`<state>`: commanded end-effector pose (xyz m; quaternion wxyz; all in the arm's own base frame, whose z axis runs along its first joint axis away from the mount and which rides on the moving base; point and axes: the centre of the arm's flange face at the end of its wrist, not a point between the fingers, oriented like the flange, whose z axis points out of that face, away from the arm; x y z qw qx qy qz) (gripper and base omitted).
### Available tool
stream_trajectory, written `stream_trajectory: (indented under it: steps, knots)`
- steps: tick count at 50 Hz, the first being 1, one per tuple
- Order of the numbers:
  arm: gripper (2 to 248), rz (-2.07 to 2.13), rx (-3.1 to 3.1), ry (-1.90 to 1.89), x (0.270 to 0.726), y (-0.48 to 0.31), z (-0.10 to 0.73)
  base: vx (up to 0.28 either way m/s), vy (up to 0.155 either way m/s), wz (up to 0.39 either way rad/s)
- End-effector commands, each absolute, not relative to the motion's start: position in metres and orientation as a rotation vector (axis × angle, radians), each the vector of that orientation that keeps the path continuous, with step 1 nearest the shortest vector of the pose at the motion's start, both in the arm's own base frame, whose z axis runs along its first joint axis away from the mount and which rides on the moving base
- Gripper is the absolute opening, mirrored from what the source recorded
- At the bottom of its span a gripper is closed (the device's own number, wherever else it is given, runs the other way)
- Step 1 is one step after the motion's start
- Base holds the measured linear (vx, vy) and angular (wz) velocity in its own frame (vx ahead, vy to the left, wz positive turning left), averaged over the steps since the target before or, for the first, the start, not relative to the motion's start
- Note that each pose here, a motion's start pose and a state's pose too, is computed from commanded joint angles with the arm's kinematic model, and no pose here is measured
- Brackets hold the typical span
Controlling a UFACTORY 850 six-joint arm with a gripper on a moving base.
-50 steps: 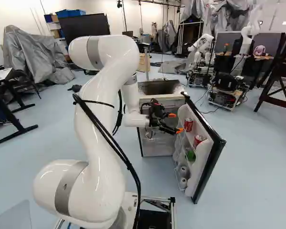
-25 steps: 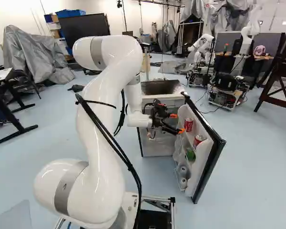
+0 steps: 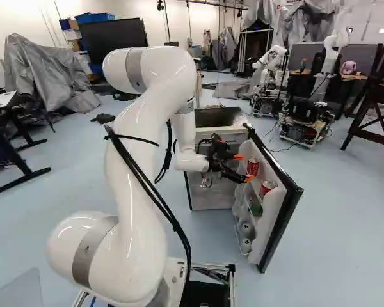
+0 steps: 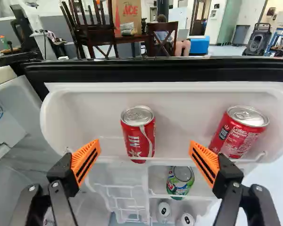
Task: Grab a drink from the fridge
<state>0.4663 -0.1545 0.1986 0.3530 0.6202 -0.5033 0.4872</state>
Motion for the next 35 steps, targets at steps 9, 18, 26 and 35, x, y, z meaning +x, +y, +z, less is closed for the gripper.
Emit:
stream_trajectory:
  steps: [9, 18, 26, 35]
  knots:
    - [247, 1.266, 1.602, -1.299, 0.4673, -0.1574, 0.1989, 0.0, 0.0, 0.0]
    - [247, 1.279, 1.598, -1.286, 0.4686, -0.1587, 0.1998, 0.0, 0.0, 0.0]
    - [247, 1.293, 1.595, -1.274, 0.4698, -0.1597, 0.2008, 0.0, 0.0, 0.0]
    - [247, 1.308, 1.592, -1.26, 0.4713, -0.1609, 0.2018, 0.0, 0.0, 0.0]
